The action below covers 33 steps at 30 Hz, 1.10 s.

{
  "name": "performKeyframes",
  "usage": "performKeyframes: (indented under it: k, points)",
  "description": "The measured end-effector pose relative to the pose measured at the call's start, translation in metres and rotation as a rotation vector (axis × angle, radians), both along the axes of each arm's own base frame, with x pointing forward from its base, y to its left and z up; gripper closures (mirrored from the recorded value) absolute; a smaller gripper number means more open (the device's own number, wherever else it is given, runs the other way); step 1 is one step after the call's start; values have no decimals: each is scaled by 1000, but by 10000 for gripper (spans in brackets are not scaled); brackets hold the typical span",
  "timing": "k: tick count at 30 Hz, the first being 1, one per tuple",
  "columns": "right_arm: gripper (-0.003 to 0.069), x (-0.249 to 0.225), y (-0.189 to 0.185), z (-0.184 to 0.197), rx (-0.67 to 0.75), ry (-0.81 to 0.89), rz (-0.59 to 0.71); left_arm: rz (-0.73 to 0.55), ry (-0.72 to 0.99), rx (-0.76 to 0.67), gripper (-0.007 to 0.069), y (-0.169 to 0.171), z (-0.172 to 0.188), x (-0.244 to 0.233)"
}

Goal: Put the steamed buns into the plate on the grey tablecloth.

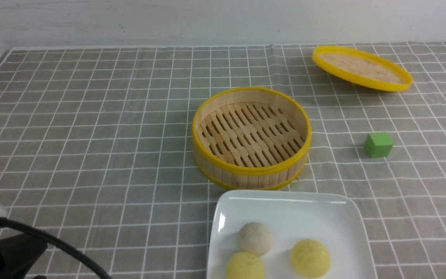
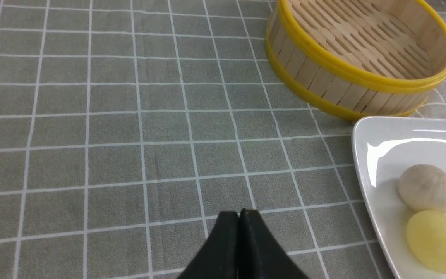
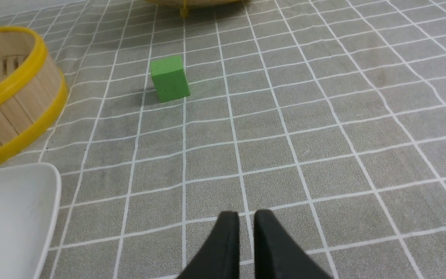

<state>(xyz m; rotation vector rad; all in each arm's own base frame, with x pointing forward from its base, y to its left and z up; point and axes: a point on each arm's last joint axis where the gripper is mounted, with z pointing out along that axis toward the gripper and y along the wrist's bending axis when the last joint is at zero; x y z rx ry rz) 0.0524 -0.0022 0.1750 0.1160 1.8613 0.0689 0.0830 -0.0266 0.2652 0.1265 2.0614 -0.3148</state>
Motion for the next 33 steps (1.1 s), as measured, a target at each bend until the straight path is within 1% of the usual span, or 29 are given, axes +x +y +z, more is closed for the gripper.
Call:
performKeyframes:
  k: [4, 7, 9, 13, 17, 19, 23, 25, 33]
  points:
    - [571, 0, 0, 0, 0, 0, 0, 8, -69, 37, 601, 3, -6, -1]
    - [566, 0, 0, 0, 0, 0, 0, 30, -198, 59, 594, 9, -18, -11]
    - [564, 0, 0, 0, 0, 0, 0, 50, -245, 60, 593, 12, -22, -15]
    - [559, 0, 0, 0, 0, 0, 0, 180, -312, 87, 590, 22, -52, -26]
    - [552, 0, 0, 0, 0, 0, 0, 273, -284, 113, 588, 28, -80, -29]
    - [549, 0, 0, 0, 0, 0, 0, 282, -255, 121, 586, 29, -87, -29]
    - [545, 0, 0, 0, 0, 0, 0, 277, -226, 129, 580, 29, -92, -30]
    - [545, 0, 0, 0, 0, 0, 0, 254, -214, 137, 575, 28, -93, -30]
    - [541, 0, 0, 0, 0, 0, 0, 241, -213, 139, 571, 27, -93, -30]
